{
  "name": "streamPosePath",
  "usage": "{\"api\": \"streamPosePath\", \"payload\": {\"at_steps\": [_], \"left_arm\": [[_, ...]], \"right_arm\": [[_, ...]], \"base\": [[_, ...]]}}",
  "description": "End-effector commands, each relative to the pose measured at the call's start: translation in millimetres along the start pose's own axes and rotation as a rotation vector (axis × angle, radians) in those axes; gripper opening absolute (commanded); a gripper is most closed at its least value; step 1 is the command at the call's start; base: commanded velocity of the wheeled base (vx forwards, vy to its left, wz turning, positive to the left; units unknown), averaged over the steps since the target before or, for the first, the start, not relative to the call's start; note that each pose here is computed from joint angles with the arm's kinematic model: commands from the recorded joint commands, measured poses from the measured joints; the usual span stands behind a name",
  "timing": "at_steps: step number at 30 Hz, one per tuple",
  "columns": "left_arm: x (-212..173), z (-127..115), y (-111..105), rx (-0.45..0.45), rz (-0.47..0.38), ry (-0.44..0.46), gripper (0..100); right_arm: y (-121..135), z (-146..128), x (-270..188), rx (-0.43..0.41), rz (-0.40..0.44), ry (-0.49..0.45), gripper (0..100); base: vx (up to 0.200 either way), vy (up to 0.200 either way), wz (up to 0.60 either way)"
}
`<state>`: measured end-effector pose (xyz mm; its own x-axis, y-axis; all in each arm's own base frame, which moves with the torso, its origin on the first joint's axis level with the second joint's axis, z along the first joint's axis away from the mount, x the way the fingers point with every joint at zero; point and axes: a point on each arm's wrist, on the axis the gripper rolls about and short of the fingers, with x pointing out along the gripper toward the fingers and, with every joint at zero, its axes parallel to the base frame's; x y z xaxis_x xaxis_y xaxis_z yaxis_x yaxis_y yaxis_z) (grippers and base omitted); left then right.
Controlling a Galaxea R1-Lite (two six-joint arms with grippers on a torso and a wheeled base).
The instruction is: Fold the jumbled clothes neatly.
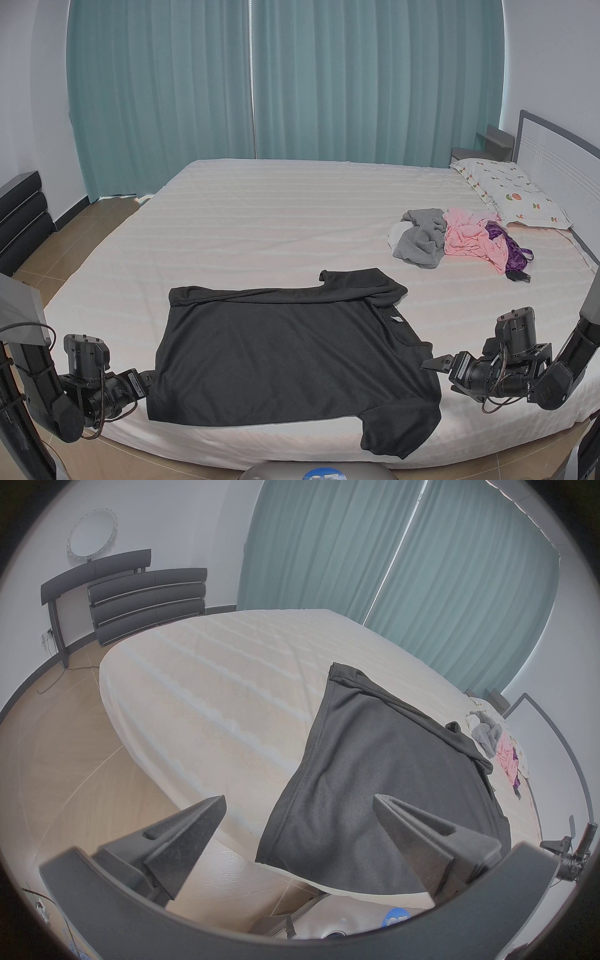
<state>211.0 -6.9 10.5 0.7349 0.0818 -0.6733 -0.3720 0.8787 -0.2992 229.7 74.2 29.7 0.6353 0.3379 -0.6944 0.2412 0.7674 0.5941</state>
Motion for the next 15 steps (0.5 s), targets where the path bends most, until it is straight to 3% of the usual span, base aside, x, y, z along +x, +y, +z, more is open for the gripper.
{"api": "streamPosePath", "payload": {"at_steps": [1,6,15], "left_arm": [[-1.0,0.3,-0.4,-0.004,-0.007,-0.001,100],[-0.8,0.8,-0.6,-0.013,-0.016,0.002,100],[0.8,0.8,-1.0,-0.022,-0.023,0.008,100]], "right_arm": [[-1.3,-2.1,-1.0,-0.001,-0.004,0.007,100],[-0.6,-1.5,-1.3,-0.003,0.005,-0.003,100],[-2.3,-2.8,0.0,-0.001,0.0,0.004,100]], "base": [[0.0,0.2,0.0],[0.0,0.2,0.0],[0.0,0.0,0.0]]}}
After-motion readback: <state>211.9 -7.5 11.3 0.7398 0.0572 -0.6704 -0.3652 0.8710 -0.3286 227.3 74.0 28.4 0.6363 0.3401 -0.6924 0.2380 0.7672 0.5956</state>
